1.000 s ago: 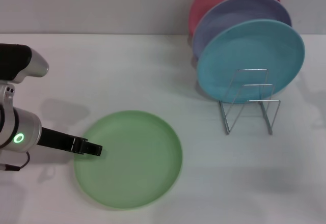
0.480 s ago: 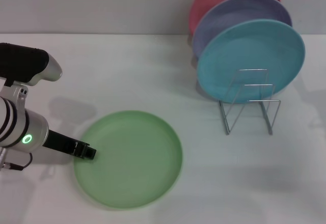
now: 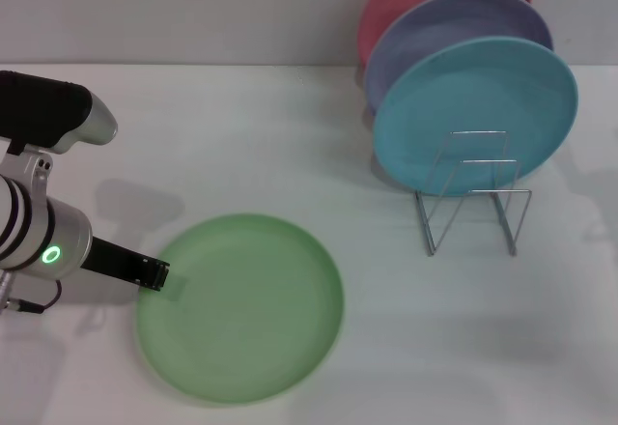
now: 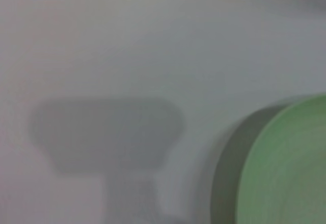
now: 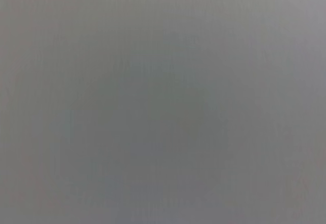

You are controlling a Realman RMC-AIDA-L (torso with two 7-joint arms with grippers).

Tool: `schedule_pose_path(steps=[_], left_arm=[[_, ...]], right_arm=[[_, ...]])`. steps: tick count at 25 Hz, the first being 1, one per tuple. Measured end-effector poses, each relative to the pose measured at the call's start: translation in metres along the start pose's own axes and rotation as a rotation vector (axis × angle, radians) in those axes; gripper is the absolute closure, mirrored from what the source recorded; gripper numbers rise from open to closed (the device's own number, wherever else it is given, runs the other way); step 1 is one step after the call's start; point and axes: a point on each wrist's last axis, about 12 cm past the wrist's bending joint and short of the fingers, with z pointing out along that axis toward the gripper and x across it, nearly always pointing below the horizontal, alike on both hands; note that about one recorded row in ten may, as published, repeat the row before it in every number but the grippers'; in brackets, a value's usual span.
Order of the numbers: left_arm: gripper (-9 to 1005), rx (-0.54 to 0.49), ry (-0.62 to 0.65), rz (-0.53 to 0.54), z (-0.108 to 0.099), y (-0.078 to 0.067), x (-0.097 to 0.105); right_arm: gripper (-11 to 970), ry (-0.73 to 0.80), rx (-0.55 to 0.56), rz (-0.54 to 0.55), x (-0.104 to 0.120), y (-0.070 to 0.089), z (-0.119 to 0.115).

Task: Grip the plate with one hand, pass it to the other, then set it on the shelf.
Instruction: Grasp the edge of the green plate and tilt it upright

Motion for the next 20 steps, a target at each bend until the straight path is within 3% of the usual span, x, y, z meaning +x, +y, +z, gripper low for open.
schedule_pose_path(steps=[8,16,19,20], left_arm=[[914,-0.005,-0.008,0.003,-0.001,0.001,-0.001],[928,-0.024,-0.115,0.044,-0.02,-0.003,-0.015],[932,-0.03,-0.147,0.057,-0.026,-0.001,-0.019],[934,-0.033,-0.162,0.069,-0.028,-0.002,-0.022]], right_arm=[[143,-0.009,-0.007,0.003,0.0,0.001,0.003],[143,-0.134,-0.033,0.027,-0.014,0.009,0.009],[143,-0.208,-0.076,0.043,-0.022,0.016,0.021],[143,-0.237,-0.147,0.051,-0.024,0.024,0.036]])
